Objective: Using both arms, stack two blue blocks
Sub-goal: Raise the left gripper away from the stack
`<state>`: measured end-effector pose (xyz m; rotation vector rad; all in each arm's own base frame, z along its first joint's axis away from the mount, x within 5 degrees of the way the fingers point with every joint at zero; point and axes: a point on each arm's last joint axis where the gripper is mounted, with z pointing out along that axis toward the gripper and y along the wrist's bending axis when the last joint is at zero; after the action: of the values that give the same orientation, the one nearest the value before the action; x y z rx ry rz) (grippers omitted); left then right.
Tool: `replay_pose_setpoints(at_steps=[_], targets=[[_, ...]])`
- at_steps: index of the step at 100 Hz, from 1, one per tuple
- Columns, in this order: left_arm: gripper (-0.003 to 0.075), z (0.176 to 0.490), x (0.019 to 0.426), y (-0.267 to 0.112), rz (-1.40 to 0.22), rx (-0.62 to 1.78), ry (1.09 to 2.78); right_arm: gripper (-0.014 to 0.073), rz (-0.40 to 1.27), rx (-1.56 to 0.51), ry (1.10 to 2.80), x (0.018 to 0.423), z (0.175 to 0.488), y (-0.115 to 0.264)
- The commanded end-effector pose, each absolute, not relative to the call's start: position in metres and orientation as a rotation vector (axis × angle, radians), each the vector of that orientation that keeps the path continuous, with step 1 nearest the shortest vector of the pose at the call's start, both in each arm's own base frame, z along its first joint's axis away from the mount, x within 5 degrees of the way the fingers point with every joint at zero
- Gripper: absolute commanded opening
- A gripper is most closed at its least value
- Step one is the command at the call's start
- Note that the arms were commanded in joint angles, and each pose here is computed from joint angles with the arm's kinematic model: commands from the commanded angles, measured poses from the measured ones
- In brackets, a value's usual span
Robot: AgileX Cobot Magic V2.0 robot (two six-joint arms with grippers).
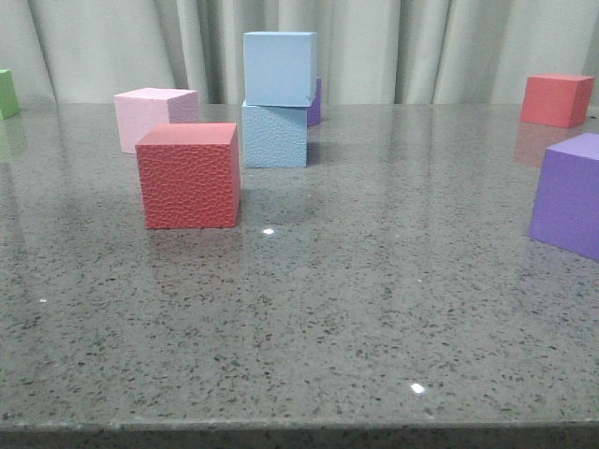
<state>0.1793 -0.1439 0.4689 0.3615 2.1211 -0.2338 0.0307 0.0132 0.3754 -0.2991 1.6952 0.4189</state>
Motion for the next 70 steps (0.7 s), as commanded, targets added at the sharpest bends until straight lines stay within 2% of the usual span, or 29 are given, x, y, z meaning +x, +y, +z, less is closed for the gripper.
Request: replay_pose_setpoints(at_steps=[1,33,70], targets=[[-0.0018,0.475,0.164,-0.13,-0.324,0.335,1.996,-0.0112,0.415,-0.292,1.593,0.026,0.38,0.01],[-0.0018,0.435,0.12,-0.092,-0.444,0.371,1.89,-0.0112,0.425,-0.281,1.523,0.01,0.361,0.001],[-0.0018,0.373,0.077,-0.054,-0.554,0.368,1.874,-0.0112,0.413,-0.275,1.485,-0.001,0.353,-0.005]])
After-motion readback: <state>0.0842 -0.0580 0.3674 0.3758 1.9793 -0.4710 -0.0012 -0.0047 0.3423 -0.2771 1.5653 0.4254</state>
